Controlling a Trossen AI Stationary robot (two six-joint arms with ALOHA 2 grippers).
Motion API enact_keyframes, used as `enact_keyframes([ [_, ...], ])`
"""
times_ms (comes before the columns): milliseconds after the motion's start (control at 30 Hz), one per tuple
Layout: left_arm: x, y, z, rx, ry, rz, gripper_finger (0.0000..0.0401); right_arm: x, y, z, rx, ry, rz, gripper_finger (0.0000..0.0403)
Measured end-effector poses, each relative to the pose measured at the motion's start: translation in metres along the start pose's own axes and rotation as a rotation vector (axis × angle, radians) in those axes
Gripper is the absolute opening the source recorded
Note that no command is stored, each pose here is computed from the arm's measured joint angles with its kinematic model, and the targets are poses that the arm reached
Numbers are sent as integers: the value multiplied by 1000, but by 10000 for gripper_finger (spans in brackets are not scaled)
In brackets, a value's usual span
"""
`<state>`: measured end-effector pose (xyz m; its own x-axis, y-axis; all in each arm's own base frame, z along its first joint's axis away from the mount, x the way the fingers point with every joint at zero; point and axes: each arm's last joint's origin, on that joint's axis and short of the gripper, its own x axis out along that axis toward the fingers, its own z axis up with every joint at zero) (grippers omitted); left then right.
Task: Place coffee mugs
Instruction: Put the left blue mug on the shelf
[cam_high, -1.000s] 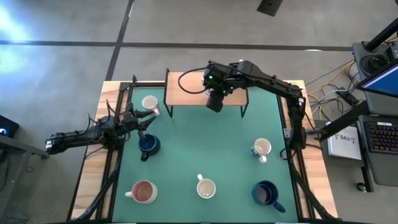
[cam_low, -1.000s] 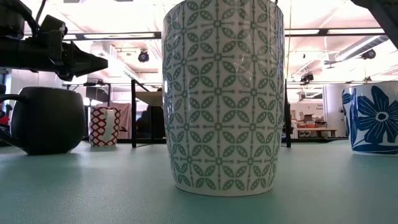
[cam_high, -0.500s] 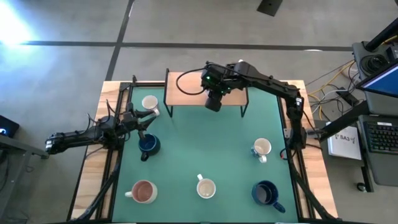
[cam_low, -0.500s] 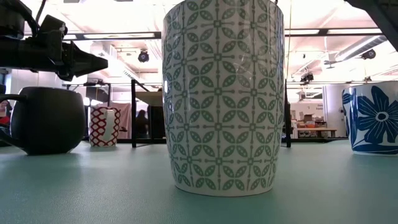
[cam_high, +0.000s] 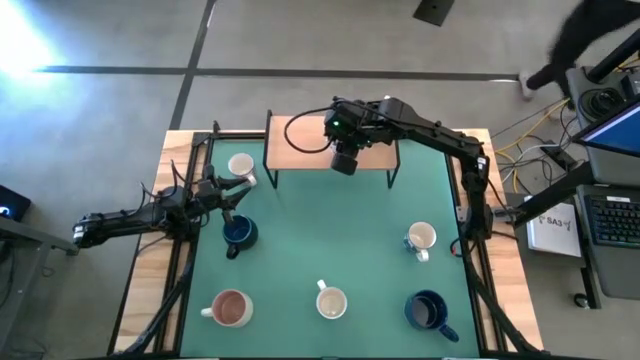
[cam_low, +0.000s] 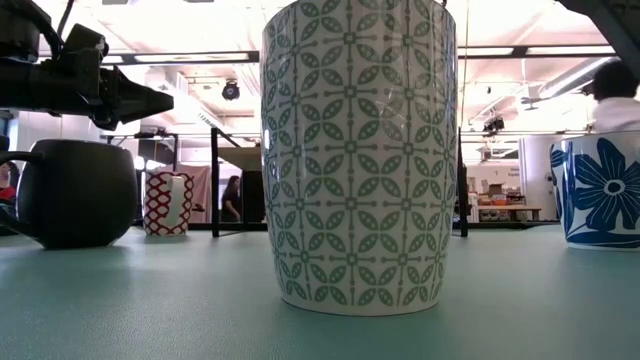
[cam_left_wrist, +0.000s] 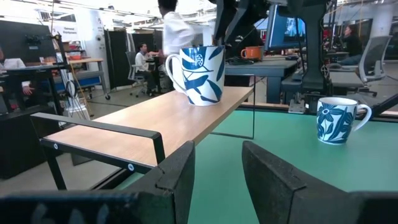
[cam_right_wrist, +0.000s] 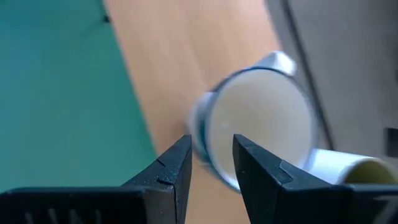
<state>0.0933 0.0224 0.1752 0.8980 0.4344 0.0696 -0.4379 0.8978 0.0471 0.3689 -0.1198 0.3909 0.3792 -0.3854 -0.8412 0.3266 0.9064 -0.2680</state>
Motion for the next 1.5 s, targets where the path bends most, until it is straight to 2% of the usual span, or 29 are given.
enact_keyframes([
  [433, 0, 0, 0, 0, 0, 0, 116, 12, 2, -5, 1, 49, 10, 107],
  [600, 0, 0, 0, 0, 0, 0, 116, 16, 2, -6, -42, 63, 11, 104],
  [800, 0, 0, 0, 0, 0, 0, 116, 17, 1, -6, -88, 62, 12, 59],
  [967, 0, 0, 0, 0, 0, 0, 116, 19, -6, -7, -69, 70, 12, 16],
  [1200, 0, 0, 0, 0, 0, 0, 116, 21, -14, -8, -60, 64, 59, 11],
  [1500, 0, 0, 0, 0, 0, 0, 116, 25, -30, -10, -154, 65, 55, 12],
])
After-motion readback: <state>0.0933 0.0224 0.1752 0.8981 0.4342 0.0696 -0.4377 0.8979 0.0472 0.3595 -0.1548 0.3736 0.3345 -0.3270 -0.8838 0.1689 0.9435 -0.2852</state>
